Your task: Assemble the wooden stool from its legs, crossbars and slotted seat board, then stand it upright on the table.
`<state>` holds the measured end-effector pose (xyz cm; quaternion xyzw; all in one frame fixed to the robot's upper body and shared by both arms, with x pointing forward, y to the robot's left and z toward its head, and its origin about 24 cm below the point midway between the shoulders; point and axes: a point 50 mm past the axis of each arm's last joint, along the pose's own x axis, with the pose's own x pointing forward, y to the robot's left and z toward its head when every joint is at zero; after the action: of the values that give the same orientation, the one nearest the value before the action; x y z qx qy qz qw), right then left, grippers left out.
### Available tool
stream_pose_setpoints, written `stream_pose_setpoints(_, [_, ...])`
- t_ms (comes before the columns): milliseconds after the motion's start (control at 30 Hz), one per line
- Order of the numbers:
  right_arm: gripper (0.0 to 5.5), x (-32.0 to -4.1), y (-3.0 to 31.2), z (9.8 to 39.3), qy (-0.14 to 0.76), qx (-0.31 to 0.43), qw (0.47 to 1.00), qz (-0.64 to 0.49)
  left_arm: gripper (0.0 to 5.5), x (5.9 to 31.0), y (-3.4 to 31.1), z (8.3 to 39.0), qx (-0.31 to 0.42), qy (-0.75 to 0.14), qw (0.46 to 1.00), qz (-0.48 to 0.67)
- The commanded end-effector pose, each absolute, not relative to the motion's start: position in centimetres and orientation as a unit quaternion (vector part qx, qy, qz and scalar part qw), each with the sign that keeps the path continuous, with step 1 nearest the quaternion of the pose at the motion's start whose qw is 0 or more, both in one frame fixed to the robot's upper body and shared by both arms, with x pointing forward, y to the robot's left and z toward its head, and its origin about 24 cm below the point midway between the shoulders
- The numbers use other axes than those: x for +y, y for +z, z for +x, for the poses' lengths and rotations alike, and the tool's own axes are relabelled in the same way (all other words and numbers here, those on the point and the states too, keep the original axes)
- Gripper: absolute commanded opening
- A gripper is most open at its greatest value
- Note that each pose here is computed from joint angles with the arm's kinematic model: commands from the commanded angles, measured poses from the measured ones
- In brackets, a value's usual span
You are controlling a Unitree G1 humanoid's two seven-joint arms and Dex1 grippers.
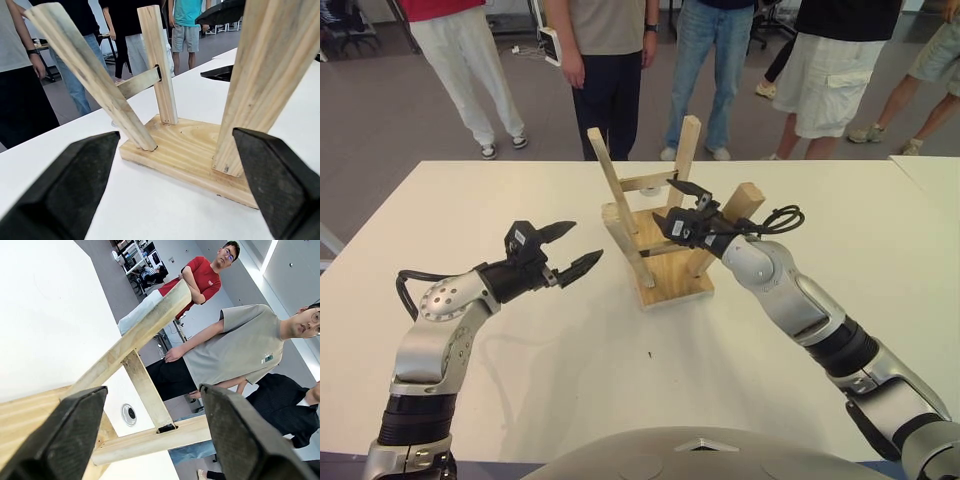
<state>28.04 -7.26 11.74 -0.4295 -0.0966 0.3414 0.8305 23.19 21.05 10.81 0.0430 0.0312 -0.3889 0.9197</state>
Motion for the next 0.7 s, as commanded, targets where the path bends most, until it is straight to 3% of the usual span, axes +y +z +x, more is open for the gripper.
stream_pose_setpoints(33, [3.46, -6.7, 14.6, 28.5, 0.343, -0.113, 0.873, -0.326, 4.15, 21.4, 13.3, 24.6, -0.039, -0.335, 0.940, 0.053])
stream_pose_setpoints(167, [3.46, -7.9, 24.2, 28.7, 0.327, -0.212, 0.910, -0.138, 4.15, 20.9, 18.8, 25.3, -0.148, -0.317, 0.936, 0.031])
stream_pose_setpoints(233, [3.46, -10.4, 29.0, 28.7, 0.309, -0.259, 0.914, -0.035, 4.15, 19.4, 22.5, 25.3, -0.205, -0.339, 0.918, 0.003])
stream_pose_setpoints(300, [3.46, -13.5, 31.4, 29.1, 0.272, -0.272, 0.922, 0.032, 4.15, 17.4, 24.6, 25.1, -0.214, -0.362, 0.906, -0.047])
stream_pose_setpoints(367, [3.46, -15.9, 29.6, 30.1, 0.240, -0.219, 0.945, 0.043, 4.15, 15.5, 24.4, 25.1, -0.180, -0.363, 0.907, -0.112])
stream_pose_setpoints(433, [3.46, -16.5, 24.8, 30.6, 0.243, -0.122, 0.961, 0.041, 4.15, 14.2, 21.9, 25.2, -0.106, -0.343, 0.918, -0.167])
stream_pose_setpoints(500, [3.46, -15.0, 17.6, 29.7, 0.290, 0.005, 0.954, 0.069, 4.15, 13.2, 16.4, 24.7, 0.012, -0.306, 0.931, -0.200])
stream_pose_setpoints(567, [3.46, -13.9, 12.7, 28.2, 0.314, 0.084, 0.942, 0.082, 4.15, 12.0, 11.4, 23.4, 0.111, -0.287, 0.928, -0.208])
stream_pose_setpoints(633, [3.46, -13.7, 11.9, 28.0, 0.317, 0.092, 0.940, 0.081, 4.15, 11.7, 8.3, 22.7, 0.154, -0.264, 0.936, -0.174])
stream_pose_setpoints(700, [3.46, -13.6, 12.8, 28.6, 0.314, 0.073, 0.943, 0.084, 4.15, 12.2, 7.7, 23.2, 0.144, -0.239, 0.948, -0.154])
